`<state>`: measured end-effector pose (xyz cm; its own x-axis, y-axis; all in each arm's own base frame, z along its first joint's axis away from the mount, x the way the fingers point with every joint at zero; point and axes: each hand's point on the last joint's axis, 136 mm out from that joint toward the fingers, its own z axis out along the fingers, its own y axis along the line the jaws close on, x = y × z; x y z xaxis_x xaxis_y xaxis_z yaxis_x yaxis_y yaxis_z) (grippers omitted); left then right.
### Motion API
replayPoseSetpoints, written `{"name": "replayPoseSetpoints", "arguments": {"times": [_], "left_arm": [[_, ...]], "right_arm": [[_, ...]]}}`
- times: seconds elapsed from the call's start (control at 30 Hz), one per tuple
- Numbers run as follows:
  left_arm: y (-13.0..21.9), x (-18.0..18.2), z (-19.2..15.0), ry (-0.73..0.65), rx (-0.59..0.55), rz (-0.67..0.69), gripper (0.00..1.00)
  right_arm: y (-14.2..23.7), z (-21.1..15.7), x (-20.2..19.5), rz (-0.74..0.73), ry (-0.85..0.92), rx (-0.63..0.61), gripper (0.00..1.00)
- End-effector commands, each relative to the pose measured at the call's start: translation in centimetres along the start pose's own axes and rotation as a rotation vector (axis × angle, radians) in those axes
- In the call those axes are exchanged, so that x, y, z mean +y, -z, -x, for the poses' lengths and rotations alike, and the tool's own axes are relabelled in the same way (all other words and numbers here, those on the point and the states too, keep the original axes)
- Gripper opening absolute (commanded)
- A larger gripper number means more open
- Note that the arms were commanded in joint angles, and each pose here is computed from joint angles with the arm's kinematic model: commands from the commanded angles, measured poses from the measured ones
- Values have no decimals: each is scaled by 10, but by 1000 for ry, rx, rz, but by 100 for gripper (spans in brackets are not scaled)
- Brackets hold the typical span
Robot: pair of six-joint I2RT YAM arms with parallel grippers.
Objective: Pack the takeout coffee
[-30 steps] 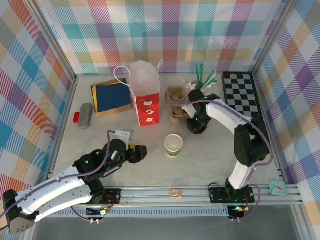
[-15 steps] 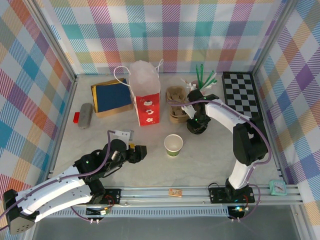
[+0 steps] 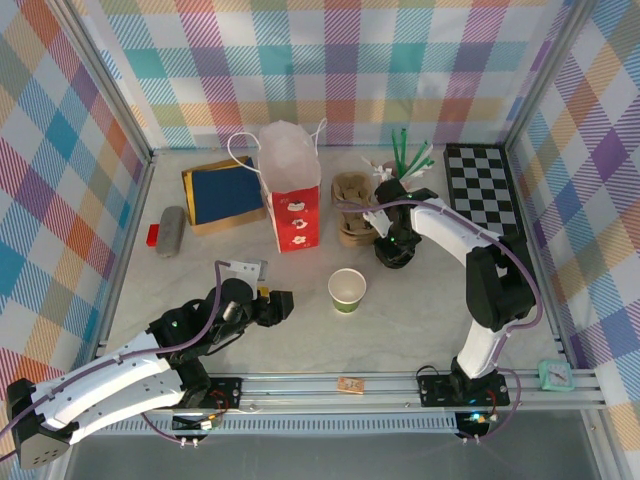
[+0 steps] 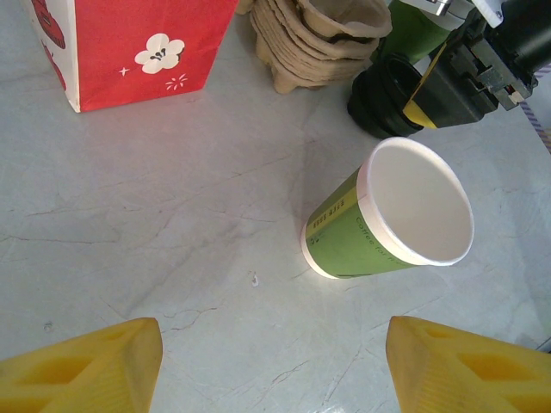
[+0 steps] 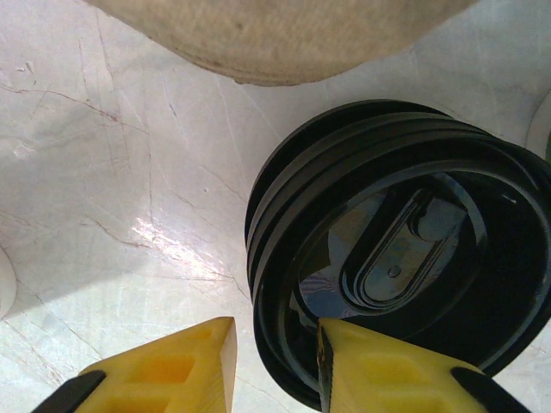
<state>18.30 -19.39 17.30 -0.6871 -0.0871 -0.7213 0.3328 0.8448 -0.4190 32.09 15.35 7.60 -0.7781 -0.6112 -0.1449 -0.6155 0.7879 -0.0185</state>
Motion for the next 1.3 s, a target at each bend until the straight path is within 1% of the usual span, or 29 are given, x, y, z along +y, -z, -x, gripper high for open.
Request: {"name": "replayPoseSetpoints", "arguments": {"times": [0.0,0.27,0.43,0.57,0.77,0.97,1.27], "left_arm": [[-1,2,-5,-19,6,10,70],[0,2,-3,-20,2,14,70],[0,3,-4,-22,3,17,70],[1,4,-4,-23,2,18,70],[1,4,-4,-24,1,20,70],[2,3,-2,-26,-3,19,70],[3,1,0,-28,-6,13,70]], "right_arm": [[-4,0,-1,1,10,8,32],[-6,0,-1,3,11,14,33],[-9,-1,-2,-2,11,21,31],[-9,-1,-1,1,10,21,25],[-7,-1,0,0,7,20,22],[2,0,1,-12,5,10,19],[18,4,1,-29,2,-10,17]]}}
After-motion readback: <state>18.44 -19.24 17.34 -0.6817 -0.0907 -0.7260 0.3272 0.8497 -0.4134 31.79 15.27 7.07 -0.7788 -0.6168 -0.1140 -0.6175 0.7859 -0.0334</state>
